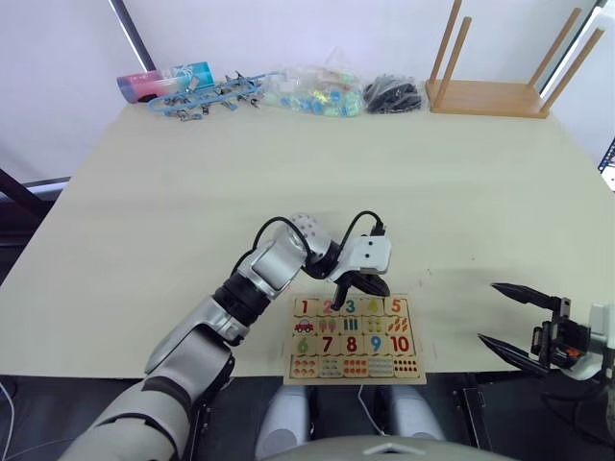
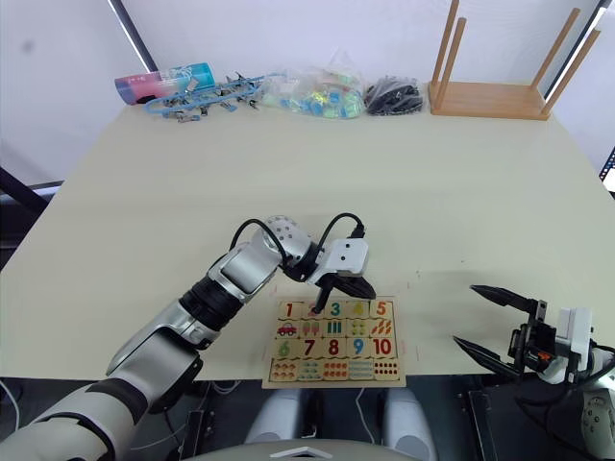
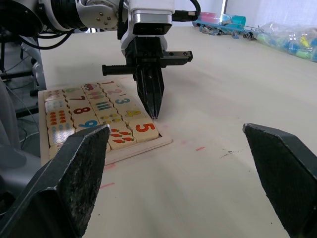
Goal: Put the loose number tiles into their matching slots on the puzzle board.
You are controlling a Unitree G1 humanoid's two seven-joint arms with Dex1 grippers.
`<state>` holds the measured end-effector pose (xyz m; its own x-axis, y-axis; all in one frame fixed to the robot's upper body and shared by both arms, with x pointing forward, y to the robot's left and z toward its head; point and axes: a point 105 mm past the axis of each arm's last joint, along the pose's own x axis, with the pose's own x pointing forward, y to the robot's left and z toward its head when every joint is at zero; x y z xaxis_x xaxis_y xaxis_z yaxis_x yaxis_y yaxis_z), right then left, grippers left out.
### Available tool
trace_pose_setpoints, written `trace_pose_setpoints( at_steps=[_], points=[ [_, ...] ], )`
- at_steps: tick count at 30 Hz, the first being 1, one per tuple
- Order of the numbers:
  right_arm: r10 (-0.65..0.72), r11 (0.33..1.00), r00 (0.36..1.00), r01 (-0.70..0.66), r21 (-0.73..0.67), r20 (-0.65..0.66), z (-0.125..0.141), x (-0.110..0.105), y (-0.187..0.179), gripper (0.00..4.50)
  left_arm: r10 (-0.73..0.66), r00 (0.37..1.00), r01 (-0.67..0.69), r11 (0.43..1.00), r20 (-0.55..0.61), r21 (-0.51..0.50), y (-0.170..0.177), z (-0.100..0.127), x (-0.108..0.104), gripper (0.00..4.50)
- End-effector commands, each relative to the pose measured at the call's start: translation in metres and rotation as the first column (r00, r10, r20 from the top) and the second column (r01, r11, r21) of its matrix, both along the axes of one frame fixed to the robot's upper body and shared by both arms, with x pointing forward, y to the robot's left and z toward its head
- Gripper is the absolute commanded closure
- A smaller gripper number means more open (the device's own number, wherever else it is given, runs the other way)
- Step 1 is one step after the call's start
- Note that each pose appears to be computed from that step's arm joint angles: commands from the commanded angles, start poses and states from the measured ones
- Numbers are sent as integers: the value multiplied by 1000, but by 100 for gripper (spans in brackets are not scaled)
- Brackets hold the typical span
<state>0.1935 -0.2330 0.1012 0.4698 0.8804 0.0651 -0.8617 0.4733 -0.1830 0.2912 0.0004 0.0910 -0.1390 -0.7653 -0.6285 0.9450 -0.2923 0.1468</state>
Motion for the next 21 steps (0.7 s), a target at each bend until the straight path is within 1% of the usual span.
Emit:
trace_pose_setpoints(
  at_steps=[1,15,18,21],
  points=[
    [-8,1000,999,8,-17,31,6,0,-4,0,-20,1000,20,1000,14,-22,-3,5,-4,443],
    [-6,1000,1000,7,-21,30,6,0,-4,0,-28,1000,28,999,14,-18,-3,3,-6,443],
    [-8,1000,1000,8,-18,29,5,-1,-5,0,-6,1000,7,999,25,-36,-4,7,-1,443],
    [-9,1000,1000,9,-13,26,4,-1,-4,0,22,999,-19,995,25,-97,-4,18,4,443]
  ],
)
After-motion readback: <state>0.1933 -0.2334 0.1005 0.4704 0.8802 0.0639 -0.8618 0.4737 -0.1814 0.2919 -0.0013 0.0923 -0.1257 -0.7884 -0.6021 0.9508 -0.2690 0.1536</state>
